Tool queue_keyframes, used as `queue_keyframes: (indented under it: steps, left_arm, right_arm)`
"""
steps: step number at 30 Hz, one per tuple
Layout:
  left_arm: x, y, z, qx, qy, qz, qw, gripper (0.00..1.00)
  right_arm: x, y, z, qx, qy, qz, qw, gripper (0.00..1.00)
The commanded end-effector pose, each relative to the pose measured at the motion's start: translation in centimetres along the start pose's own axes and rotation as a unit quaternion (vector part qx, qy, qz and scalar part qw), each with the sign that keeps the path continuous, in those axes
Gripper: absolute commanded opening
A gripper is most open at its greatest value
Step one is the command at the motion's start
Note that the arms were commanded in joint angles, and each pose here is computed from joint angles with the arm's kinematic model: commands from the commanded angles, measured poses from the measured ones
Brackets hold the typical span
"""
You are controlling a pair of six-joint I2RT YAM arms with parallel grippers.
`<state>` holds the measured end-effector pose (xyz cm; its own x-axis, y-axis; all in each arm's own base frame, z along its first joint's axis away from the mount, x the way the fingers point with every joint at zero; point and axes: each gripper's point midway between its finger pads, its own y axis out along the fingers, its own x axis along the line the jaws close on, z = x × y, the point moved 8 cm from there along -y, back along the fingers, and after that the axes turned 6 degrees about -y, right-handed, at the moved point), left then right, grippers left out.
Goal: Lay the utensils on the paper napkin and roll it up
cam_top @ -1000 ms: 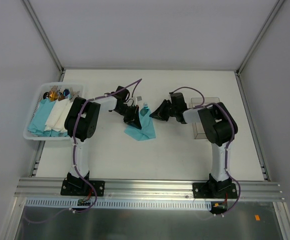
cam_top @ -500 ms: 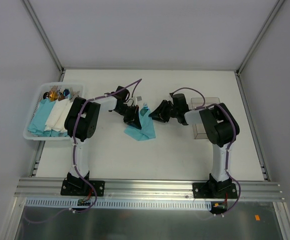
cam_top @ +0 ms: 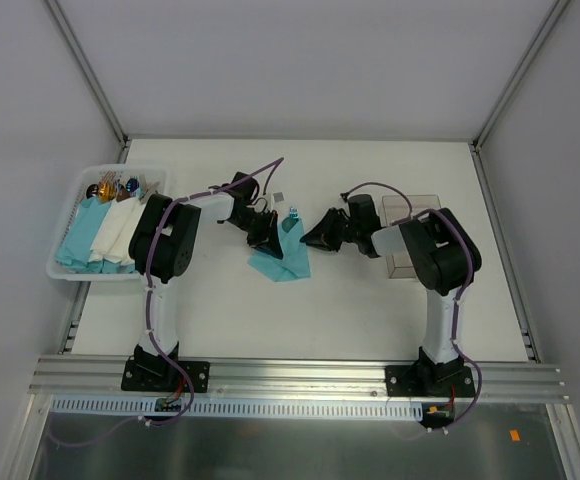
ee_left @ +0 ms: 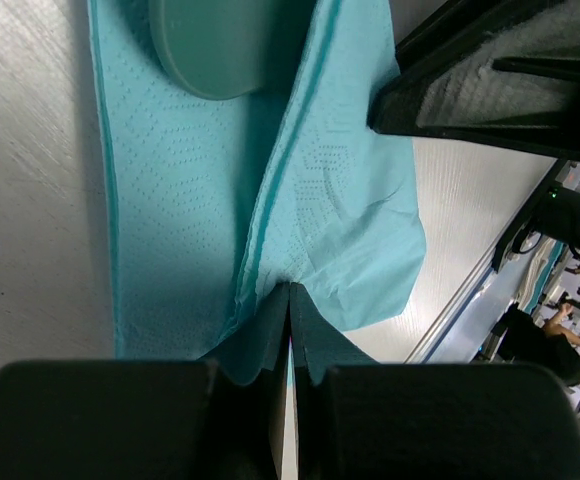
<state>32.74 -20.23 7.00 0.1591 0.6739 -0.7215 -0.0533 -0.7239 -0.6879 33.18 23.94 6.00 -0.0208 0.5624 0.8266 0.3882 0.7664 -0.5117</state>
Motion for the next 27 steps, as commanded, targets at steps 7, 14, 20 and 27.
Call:
queue_keyframes:
  steps: [7,14,20,27]
  left_arm:
    - [2.7,0.3,1.0,0.013,-0.009,-0.062,0.998,0.0]
    - [2.7,0.3,1.0,0.014,-0.011,-0.059,0.998,0.0]
    - [2.7,0.4,1.1,0.015,-0.012,-0.059,0.998,0.0]
    - [2.7,0.3,1.0,0.014,-0.012,-0.061,0.998,0.0]
  right_arm:
    - [0.8,-2.0,1.4,0.001,-0.006,-0.016,1.0,0.36]
    - [-0.1,-2.4,3.1,0.011,-0.003,-0.007,1.0,0.28]
    - [-0.4,-1.3,3.4,0.022,-0.003,-0.011,1.0,0.29]
    - [-1.1,-1.2,3.8,0.022,0.001,0.001,1.0,0.0]
